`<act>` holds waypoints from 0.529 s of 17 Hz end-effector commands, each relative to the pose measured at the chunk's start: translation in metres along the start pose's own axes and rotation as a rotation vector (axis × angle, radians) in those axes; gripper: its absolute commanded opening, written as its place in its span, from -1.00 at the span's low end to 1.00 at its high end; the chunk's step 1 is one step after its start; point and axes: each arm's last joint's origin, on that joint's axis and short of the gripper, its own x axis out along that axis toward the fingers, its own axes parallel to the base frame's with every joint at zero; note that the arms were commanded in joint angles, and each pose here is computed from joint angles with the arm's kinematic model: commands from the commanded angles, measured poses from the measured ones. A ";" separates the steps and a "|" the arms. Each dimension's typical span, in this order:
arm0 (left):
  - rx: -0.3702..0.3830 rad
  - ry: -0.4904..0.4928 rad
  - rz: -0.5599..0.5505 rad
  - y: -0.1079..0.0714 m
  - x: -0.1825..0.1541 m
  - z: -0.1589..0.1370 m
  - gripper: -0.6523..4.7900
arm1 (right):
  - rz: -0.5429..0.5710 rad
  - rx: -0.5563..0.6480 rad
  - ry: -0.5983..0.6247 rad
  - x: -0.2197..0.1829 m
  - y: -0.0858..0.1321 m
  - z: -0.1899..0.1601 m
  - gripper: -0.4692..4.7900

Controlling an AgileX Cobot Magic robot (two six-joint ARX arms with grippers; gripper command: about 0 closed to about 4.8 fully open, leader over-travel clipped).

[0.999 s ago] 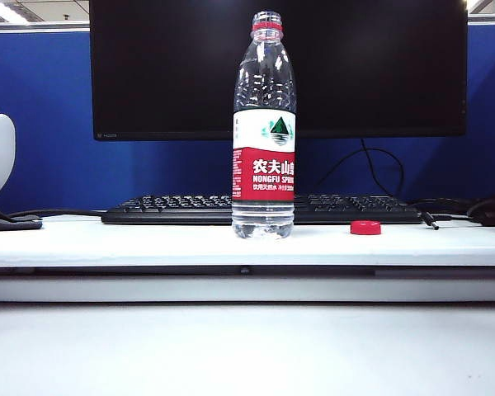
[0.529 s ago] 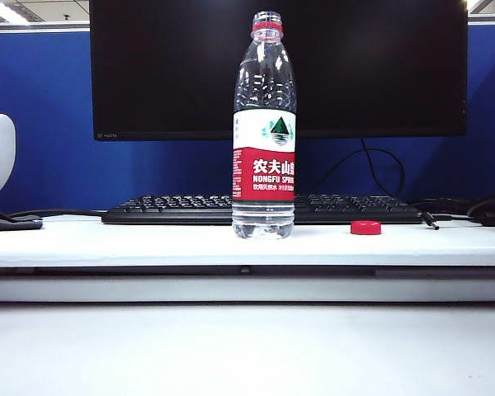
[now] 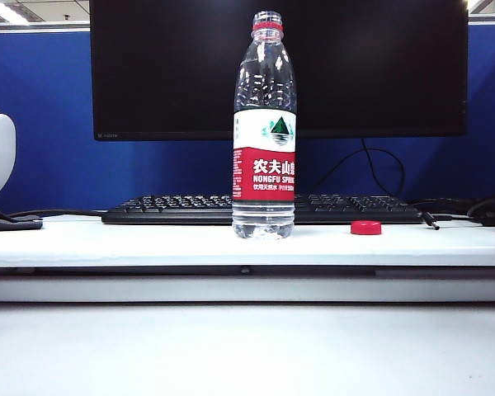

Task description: Unscrew the cap from the plastic bottle on the table.

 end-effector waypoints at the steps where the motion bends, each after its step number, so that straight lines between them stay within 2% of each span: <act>1: 0.007 -0.010 -0.003 0.000 0.000 0.001 -0.78 | 0.001 -0.003 -0.005 0.000 0.000 -0.001 -0.84; 9: 0.007 -0.010 -0.003 0.000 0.000 0.001 -0.78 | 0.000 -0.002 0.015 0.000 0.000 -0.003 -0.84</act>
